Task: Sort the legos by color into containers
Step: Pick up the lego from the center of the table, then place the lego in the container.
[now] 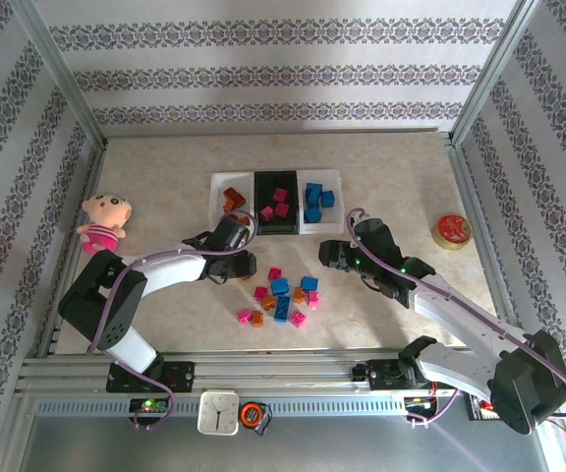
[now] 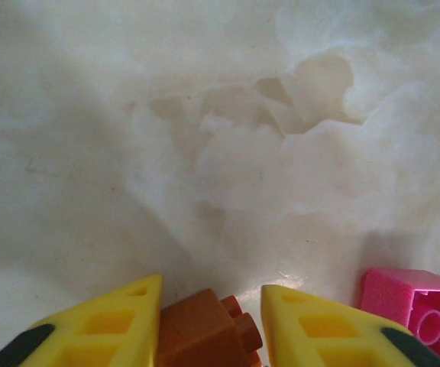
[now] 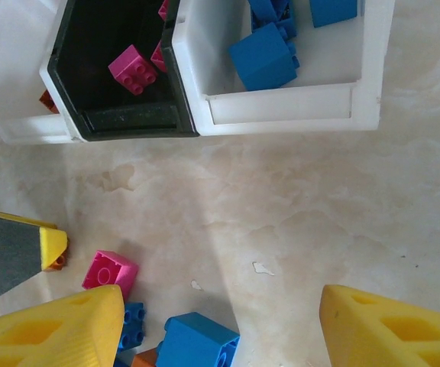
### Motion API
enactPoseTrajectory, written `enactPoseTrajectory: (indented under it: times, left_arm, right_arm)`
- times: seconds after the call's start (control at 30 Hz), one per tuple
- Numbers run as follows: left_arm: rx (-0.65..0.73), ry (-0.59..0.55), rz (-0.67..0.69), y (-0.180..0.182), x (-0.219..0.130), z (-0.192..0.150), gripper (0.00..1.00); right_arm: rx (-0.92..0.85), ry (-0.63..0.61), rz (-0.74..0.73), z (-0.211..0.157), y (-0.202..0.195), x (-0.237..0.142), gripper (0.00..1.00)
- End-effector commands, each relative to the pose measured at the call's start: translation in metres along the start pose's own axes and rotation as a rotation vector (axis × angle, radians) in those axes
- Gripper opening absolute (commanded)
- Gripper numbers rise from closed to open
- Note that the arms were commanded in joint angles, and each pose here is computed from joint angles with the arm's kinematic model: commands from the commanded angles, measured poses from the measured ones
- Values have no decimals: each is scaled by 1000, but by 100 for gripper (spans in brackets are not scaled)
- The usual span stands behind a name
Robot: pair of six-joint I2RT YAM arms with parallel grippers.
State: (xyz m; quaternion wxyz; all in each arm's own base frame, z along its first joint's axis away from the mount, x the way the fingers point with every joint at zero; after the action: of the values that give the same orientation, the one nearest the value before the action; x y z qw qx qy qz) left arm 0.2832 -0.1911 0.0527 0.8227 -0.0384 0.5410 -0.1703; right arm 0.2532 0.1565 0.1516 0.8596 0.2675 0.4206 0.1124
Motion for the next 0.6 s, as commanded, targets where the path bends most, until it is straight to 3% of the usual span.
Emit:
enactPoseTrajectory:
  times: [0.0,0.2,0.43,0.57]
  left_arm:
    - [6,-9,-11,-6,-5,-1,26]
    - [26,-90,13,-6,-38,20,22]
    - [14,-264,88,15,-78,104,22]
    - [-41,-289,131,41,-66,146,22]
  right_arm:
    - [8,-3,-24,-1,-9,-2,69]
    - [14,-4,-18,0,-9,-2,69]
    - [16,-2,-15,0,-9,-3,69]
    - [23,6,-18,-4,-11,-3,69]
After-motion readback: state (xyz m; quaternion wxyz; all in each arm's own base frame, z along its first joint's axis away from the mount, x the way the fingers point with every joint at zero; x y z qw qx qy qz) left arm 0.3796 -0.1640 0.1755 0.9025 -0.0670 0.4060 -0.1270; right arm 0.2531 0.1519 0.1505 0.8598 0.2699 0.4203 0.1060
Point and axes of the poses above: each hand's point on the last joint's axis, 136 mm out from that joint toward the fingers, its own x axis out along the fingers, its own y axis along the line the jaws close on, z = x × y, the point moved 3 cm from there along -x, back along the fingers, and after that the axes turned 13 degrees about x, right-handed, at the moved point
